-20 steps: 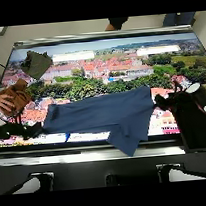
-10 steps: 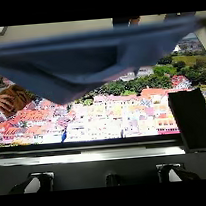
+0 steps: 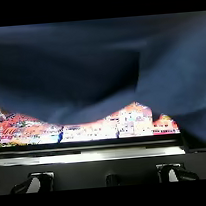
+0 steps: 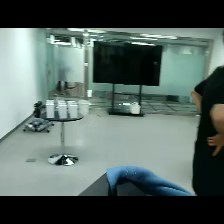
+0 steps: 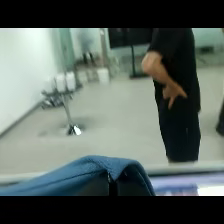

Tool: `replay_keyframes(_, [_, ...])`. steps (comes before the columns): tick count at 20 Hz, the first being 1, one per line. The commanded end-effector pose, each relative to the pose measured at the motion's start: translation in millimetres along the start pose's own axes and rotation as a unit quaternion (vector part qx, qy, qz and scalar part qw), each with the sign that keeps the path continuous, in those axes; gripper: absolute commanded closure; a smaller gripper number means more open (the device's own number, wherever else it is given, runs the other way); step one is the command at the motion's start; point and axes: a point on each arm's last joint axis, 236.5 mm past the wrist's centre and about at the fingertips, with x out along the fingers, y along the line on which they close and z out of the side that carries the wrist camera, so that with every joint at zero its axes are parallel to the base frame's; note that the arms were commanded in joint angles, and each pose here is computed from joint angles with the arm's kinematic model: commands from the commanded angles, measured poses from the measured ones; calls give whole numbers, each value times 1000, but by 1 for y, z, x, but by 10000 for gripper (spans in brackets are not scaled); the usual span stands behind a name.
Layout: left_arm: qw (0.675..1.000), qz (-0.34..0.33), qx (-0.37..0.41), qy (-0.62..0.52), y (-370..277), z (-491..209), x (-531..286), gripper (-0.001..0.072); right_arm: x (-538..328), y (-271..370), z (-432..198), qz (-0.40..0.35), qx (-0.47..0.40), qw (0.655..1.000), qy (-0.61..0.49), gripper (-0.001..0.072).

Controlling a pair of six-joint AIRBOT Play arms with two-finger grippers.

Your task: Fold the shirts.

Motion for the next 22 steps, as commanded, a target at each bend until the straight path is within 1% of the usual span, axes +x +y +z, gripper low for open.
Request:
replay_keyframes(1, [998, 27, -6, 48, 17, -30, 7, 679, -14, -21, -65, -51, 24, 989, 139, 670])
replay_keyframes(2, [994, 29, -20, 102, 26, -66, 20, 680, -14, -26, -102, -56, 32, 973, 222, 670])
replay_keyframes(4, [976, 26, -47, 209, 41, -147, 42, 679, -29, -35, -185, -60, 56, 909, 408, 671])
replay_keyframes(5, [966, 14, -56, 253, 44, -189, 50, 679, -31, -39, -215, -58, 70, 883, 461, 672])
replay_keyframes(6, [954, 1, -72, 291, 44, -226, 56, 679, -32, -39, -236, -55, 85, 869, 485, 673])
replay_keyframes(7, [940, -7, -90, 330, 45, -266, 58, 679, -37, -42, -262, -64, 106, 848, 516, 673])
replay_keyframes(9, [914, -7, -115, 390, 52, -333, 56, 680, -50, -47, -316, -73, 135, 801, 578, 673])
replay_keyframes(10, [906, -7, -117, 406, 55, -359, 58, 680, -50, -51, -341, -78, 148, 781, 602, 673])
replay_keyframes(11, [900, -5, -124, 418, 59, -384, 62, 679, -41, -56, -361, -82, 159, 776, 605, 673])
replay_keyframes(12, [894, -3, -130, 428, 62, -405, 69, 679, -24, -64, -375, -87, 168, 779, 597, 673])
replay_keyframes(14, [884, -1, -141, 445, 68, -443, 93, 679, 24, -85, -399, -102, 183, 794, 570, 673])
replay_keyframes(16, [881, 8, -149, 449, 76, -480, 127, 679, 84, -102, -429, -102, 216, 807, 540, 672])
replay_keyframes(20, [867, 7, -154, 474, 73, -557, 183, 678, 185, -117, -507, -82, 330, 809, 480, 671])
replay_keyframes(22, [862, 3, -153, 484, 69, -583, 201, 678, 213, -124, -532, -98, 401, 795, 444, 669])
